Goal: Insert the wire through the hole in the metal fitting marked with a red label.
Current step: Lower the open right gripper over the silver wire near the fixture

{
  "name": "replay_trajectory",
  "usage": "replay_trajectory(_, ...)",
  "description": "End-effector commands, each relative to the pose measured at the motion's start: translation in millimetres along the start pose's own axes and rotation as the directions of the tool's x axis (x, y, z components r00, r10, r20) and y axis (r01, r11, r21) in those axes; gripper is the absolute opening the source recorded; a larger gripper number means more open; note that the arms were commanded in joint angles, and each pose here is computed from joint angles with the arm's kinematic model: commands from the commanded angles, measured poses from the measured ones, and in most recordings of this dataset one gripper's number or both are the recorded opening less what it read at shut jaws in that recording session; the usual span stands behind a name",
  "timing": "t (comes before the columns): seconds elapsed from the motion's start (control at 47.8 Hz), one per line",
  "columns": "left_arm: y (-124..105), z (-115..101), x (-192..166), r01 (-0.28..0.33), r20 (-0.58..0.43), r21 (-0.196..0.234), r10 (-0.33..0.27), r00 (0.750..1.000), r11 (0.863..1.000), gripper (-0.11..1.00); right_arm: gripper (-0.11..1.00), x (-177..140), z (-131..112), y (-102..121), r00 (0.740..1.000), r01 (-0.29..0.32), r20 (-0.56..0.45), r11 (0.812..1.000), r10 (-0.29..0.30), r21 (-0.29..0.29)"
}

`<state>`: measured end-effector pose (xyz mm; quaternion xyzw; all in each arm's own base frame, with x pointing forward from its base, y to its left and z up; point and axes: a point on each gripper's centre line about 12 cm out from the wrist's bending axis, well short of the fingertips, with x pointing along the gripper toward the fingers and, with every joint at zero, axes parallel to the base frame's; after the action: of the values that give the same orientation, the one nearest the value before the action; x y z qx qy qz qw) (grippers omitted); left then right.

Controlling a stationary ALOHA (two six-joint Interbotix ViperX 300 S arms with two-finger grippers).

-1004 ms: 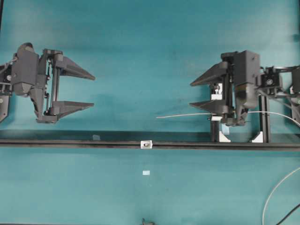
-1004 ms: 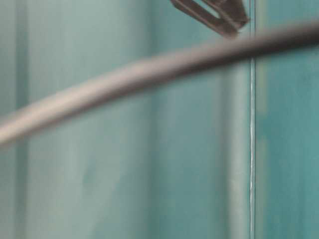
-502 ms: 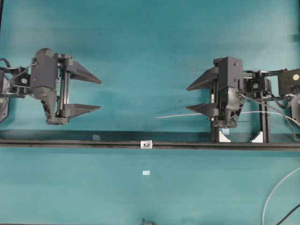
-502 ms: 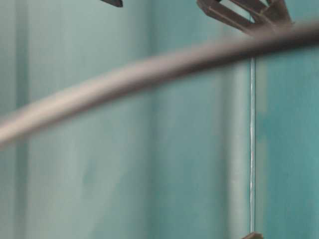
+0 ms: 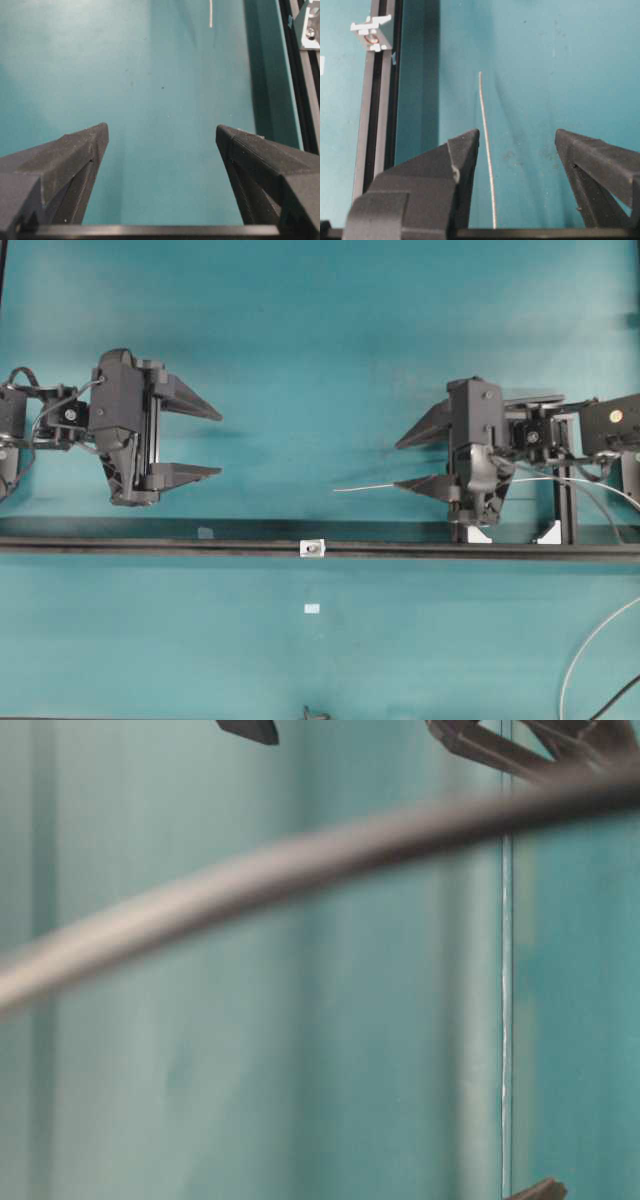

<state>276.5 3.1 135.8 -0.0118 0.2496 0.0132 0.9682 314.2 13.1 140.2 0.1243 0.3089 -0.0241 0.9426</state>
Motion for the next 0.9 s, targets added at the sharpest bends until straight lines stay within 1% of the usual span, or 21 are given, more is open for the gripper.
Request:
replay_trajectory(0.0, 0.7, 8.8, 1.3, -0.003, 0.031, -0.005, 0.003, 1.0, 1.0, 0.51, 0.68, 2.2, 8.0, 3.7, 1.0, -0.009, 0.02, 1.0, 0.009, 0.002)
replay_trajectory(0.523, 0.8, 7.3, 1.2, -0.003, 0.026, -0.005, 0.003, 1.0, 1.0, 0.5, 0.69, 15.2, 2.6, 6.5, 1.0, -0.01, -0.014, 1.0, 0.01, -0.007)
replay_trajectory(0.879, 0.7, 8.2, 1.1, -0.003, 0.029, -0.005, 0.003, 1.0, 1.0, 0.5, 0.69, 22.5, -2.8, 6.6, 0.999, -0.006, -0.038, 1.0, 0.006, 0.001)
